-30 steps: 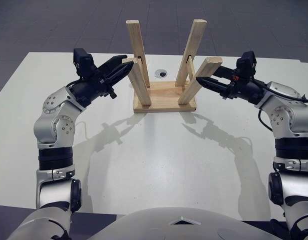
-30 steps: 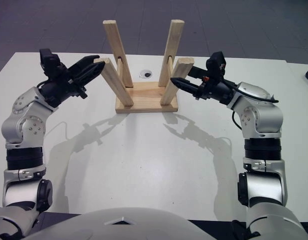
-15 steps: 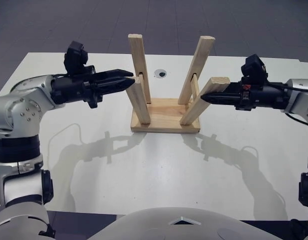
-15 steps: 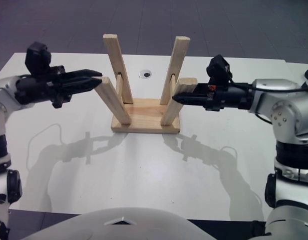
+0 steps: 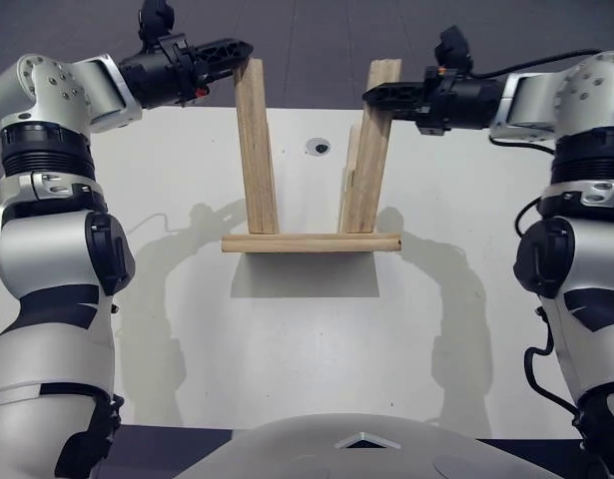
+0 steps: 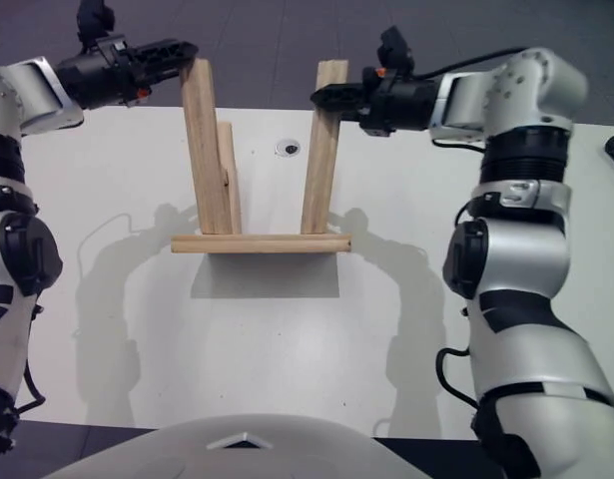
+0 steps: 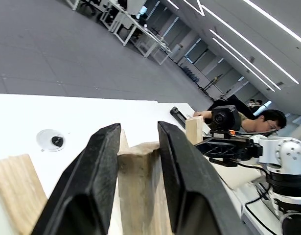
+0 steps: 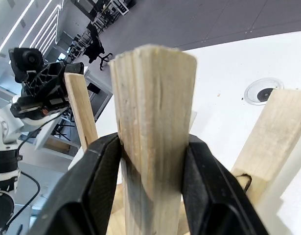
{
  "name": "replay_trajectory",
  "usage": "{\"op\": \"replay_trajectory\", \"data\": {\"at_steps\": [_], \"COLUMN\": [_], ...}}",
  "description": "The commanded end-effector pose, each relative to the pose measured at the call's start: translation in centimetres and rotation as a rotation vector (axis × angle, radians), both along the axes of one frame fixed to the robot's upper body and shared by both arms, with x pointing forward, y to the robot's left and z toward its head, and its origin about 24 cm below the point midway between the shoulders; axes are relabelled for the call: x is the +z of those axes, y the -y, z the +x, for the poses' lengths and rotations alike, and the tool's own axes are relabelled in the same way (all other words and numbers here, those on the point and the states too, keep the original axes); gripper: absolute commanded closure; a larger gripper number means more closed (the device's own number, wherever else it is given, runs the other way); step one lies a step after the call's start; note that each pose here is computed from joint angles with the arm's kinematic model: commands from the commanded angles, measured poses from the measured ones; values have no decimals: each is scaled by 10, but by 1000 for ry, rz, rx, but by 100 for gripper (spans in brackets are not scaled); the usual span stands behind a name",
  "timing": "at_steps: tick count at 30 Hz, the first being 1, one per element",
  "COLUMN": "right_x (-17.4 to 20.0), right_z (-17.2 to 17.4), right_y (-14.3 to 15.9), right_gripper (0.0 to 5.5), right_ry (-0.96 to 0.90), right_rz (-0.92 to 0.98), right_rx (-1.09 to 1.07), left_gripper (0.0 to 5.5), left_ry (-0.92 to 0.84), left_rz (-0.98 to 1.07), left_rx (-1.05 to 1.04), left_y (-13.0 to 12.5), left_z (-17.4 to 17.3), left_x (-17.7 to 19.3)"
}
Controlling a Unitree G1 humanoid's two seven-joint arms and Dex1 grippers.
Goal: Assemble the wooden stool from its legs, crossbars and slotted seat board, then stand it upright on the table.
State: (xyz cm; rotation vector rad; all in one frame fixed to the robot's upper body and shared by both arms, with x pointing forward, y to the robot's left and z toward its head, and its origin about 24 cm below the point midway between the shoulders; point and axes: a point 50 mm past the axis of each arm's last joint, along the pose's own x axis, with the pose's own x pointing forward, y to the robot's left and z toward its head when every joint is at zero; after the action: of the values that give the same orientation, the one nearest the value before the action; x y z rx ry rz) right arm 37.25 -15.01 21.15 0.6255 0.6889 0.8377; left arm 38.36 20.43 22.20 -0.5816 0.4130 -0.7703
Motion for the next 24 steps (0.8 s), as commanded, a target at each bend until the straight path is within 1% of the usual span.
{"op": "replay_trajectory", "data": {"at_steps": [1, 2, 5, 7, 12, 15, 18, 19, 21, 24], "right_x": [-27, -32, -42, -47, -47, -42, -39, -40, -40, -40], "right_z": [19, 20, 20, 20, 19, 17, 15, 14, 13, 11], "right_y": [-50, -50, -50, -48, -31, -19, -10, -8, -3, 0], "right_gripper": [321, 306, 255, 230, 149, 104, 58, 50, 11, 10], "right_ry": [-28, -31, -49, -58, -39, 5, 52, 65, 93, 134], "right_rz": [-141, -144, -134, -131, -63, 11, 82, 95, 132, 169], "right_rx": [-64, -85, -89, -86, -72, -57, -57, -67, -81, -103], "left_gripper": [398, 391, 334, 303, 216, 166, 117, 108, 66, 22], "left_ry": [-234, -228, -194, -125, 27, 177, 358, 404, 466, 532], "left_rz": [82, 92, 121, 155, 197, 177, 173, 175, 133, 140], "left_rx": [-201, -180, -119, -84, 15, 111, 144, 156, 195, 249], "left_y": [71, 66, 54, 48, 37, 30, 30, 32, 35, 39], "left_z": [-2, -2, 1, 4, 11, 18, 18, 18, 15, 10], "left_x": [-77, -82, -92, -95, -92, -78, -65, -63, -59, -61]}}
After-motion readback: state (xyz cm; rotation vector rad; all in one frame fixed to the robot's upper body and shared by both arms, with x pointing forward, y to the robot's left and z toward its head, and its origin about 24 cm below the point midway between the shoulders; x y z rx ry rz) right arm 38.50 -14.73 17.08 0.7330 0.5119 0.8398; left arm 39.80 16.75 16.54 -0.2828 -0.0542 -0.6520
